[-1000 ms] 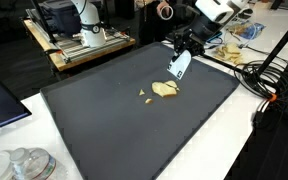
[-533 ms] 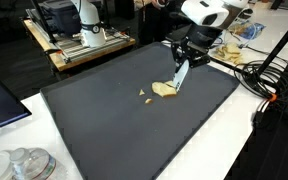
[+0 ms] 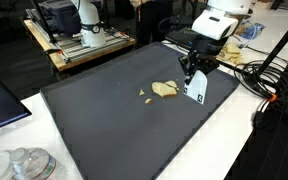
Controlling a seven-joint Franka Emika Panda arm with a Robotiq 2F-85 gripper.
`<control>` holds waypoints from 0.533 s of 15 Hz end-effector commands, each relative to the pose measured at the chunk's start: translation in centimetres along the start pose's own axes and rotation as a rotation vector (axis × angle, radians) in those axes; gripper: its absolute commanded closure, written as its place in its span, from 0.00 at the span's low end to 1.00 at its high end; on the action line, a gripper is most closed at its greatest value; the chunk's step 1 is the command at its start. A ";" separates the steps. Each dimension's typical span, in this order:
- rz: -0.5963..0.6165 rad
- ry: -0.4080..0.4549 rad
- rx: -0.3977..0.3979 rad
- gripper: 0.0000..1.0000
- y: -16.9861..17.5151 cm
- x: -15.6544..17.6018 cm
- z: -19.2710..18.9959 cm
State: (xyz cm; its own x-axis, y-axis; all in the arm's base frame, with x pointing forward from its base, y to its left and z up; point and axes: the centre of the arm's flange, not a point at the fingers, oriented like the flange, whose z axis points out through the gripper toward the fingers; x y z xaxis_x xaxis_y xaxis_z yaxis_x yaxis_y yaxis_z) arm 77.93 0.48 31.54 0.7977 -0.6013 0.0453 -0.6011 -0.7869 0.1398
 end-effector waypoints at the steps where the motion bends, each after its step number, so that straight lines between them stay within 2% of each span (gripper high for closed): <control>1: -0.202 0.015 0.020 0.99 5.7 -5.2 -0.1; 4: -0.365 0.017 0.020 0.99 6.7 -5.9 -0.4; 8: -0.499 0.015 0.025 0.99 8.5 -7.4 -0.3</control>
State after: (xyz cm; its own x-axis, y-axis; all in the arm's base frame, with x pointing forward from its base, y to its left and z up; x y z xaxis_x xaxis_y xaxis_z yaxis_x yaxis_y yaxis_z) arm 74.35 -0.88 32.76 0.9702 -0.2424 -0.0056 -0.2396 -0.9617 0.1333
